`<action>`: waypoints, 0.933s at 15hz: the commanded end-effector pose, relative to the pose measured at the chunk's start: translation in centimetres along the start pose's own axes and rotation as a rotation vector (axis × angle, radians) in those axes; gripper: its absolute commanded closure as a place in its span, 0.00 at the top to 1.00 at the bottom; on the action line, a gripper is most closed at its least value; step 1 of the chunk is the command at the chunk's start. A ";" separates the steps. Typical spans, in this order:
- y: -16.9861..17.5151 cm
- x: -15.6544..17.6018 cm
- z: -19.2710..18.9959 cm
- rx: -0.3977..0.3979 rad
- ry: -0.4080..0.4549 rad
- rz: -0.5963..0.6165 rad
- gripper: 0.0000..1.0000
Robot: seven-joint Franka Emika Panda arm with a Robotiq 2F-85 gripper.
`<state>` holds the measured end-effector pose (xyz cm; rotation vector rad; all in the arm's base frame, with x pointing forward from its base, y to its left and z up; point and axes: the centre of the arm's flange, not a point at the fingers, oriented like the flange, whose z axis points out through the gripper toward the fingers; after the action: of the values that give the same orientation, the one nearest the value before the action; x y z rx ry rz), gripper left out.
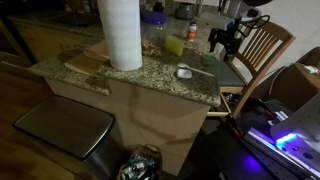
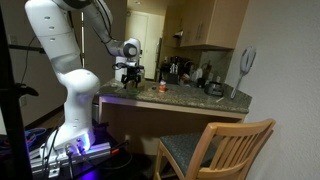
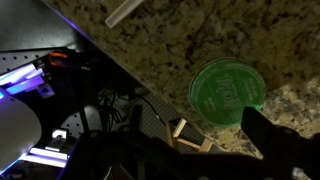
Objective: Place the green object on the purple jar
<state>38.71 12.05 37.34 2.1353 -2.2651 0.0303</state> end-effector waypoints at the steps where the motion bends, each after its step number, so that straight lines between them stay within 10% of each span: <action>1: -2.3 0.9 4.1 -0.009 -0.011 0.047 1.00; 8: -3.7 0.3 6.2 0.112 -0.051 0.133 1.00; 9: -3.3 0.3 6.3 0.106 -0.062 0.131 0.75; 14: -1.6 1.6 5.1 0.107 -0.059 0.160 0.48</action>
<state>42.21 10.98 34.85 2.0734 -2.5332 0.1604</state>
